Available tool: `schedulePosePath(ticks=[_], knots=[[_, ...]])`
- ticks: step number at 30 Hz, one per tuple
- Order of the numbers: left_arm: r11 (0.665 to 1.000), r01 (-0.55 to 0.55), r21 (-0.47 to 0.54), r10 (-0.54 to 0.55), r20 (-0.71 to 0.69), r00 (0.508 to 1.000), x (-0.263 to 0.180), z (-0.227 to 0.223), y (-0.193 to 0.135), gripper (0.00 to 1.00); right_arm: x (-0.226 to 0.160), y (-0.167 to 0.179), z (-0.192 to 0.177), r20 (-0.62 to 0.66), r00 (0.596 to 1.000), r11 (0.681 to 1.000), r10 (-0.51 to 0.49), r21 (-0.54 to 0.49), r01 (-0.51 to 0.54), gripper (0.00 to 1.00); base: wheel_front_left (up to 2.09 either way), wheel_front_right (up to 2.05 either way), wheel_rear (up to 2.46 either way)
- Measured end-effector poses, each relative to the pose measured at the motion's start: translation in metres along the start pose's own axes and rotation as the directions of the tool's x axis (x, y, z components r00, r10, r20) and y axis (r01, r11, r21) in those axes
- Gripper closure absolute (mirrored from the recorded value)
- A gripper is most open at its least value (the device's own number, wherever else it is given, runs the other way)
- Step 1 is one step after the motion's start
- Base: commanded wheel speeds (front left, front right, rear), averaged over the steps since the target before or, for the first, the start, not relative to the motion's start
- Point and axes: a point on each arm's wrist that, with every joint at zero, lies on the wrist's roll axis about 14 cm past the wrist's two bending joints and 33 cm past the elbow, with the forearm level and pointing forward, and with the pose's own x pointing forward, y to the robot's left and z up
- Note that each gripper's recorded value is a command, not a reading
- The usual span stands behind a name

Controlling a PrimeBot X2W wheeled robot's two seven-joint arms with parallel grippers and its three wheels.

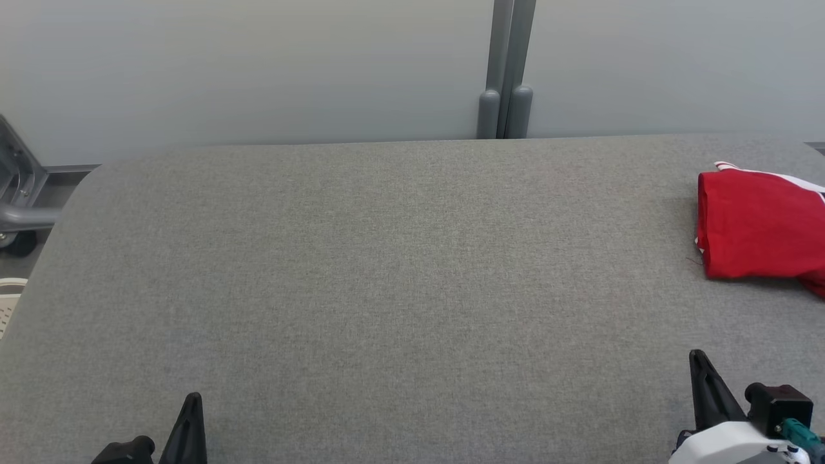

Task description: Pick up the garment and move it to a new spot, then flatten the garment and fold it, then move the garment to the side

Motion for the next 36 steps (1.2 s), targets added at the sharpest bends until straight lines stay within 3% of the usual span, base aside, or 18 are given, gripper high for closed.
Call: schedulePosePath(ticks=[11,17,36], knots=[[0.983,-0.017,-0.184,0.019,0.010,1.000,0.009,0.006,-0.003,1.00,0.007,-0.011,0.002,-0.021,0.998,0.978,-0.053,0.199,0.057,1.00,0.00,0.00,0.00],[0.961,-0.015,-0.277,0.022,0.022,1.000,0.016,0.012,-0.006,1.00,0.011,-0.015,0.003,-0.032,0.997,0.949,-0.071,0.306,0.078,1.00,0.00,0.00,0.00],[0.847,0.005,-0.531,0.020,0.041,0.999,0.033,0.027,-0.016,1.00,0.024,-0.022,0.010,-0.052,0.994,0.805,-0.094,0.583,0.107,1.00,0.00,0.00,0.00]])
